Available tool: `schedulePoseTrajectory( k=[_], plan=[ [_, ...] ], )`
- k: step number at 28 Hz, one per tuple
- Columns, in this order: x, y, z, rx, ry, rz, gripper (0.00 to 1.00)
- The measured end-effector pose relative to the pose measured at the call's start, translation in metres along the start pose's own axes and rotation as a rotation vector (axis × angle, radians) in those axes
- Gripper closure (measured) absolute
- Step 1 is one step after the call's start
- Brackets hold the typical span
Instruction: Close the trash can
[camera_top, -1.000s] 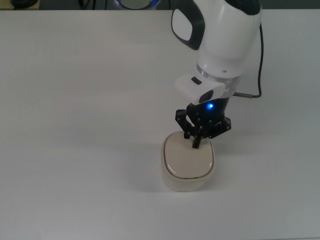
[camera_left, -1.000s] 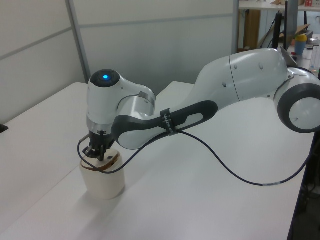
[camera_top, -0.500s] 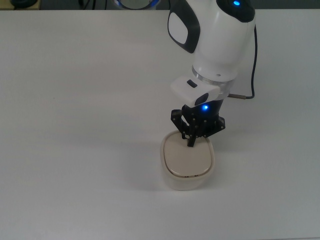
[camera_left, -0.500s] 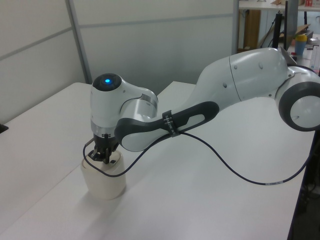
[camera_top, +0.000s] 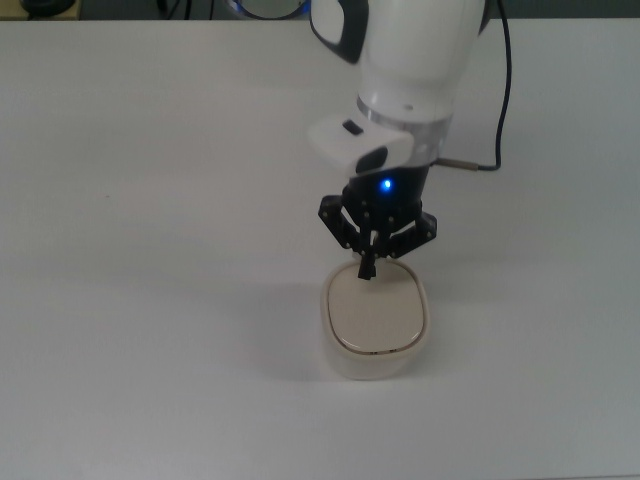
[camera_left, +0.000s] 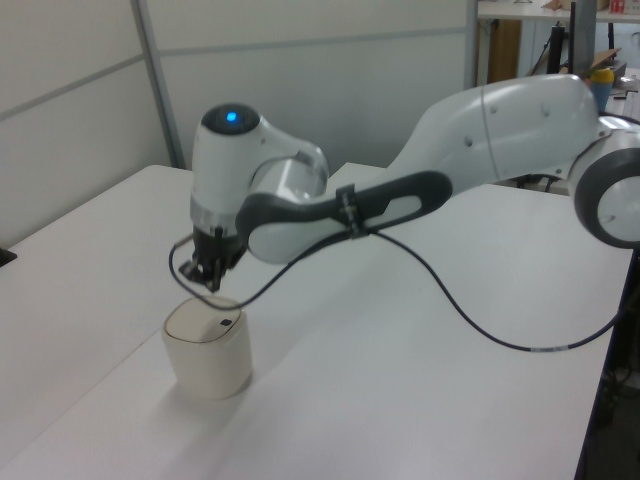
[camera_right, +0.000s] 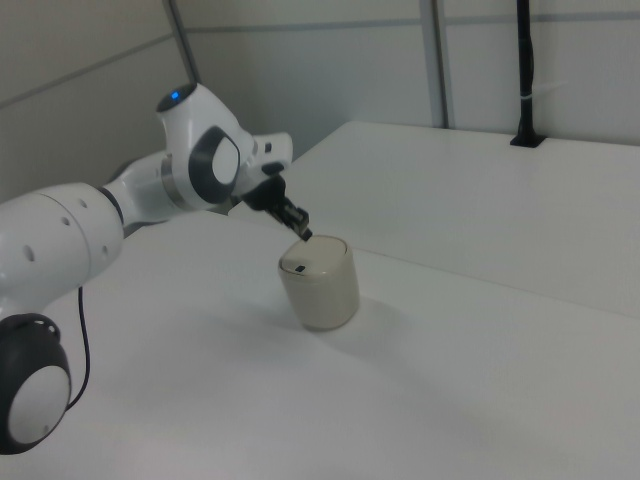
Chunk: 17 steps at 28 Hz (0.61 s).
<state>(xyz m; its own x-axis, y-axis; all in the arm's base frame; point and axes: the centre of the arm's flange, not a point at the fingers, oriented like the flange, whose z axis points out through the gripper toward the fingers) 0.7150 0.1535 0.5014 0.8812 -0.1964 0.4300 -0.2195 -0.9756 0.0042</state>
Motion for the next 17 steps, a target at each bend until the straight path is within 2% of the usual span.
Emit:
schedulePoseTrajectory(
  k=[5,7,8,15,17],
  plan=[
    [0.018,0.024,-0.039,0.004,0.057,0.036,0.97],
    [0.021,0.031,-0.049,0.007,0.059,0.035,0.93],
    [0.021,0.034,-0.052,0.006,0.046,0.029,0.86],
    [0.003,0.054,-0.065,0.008,-0.180,-0.045,0.58],
    [-0.001,0.062,-0.072,0.000,-0.225,-0.064,0.53]
  ],
)
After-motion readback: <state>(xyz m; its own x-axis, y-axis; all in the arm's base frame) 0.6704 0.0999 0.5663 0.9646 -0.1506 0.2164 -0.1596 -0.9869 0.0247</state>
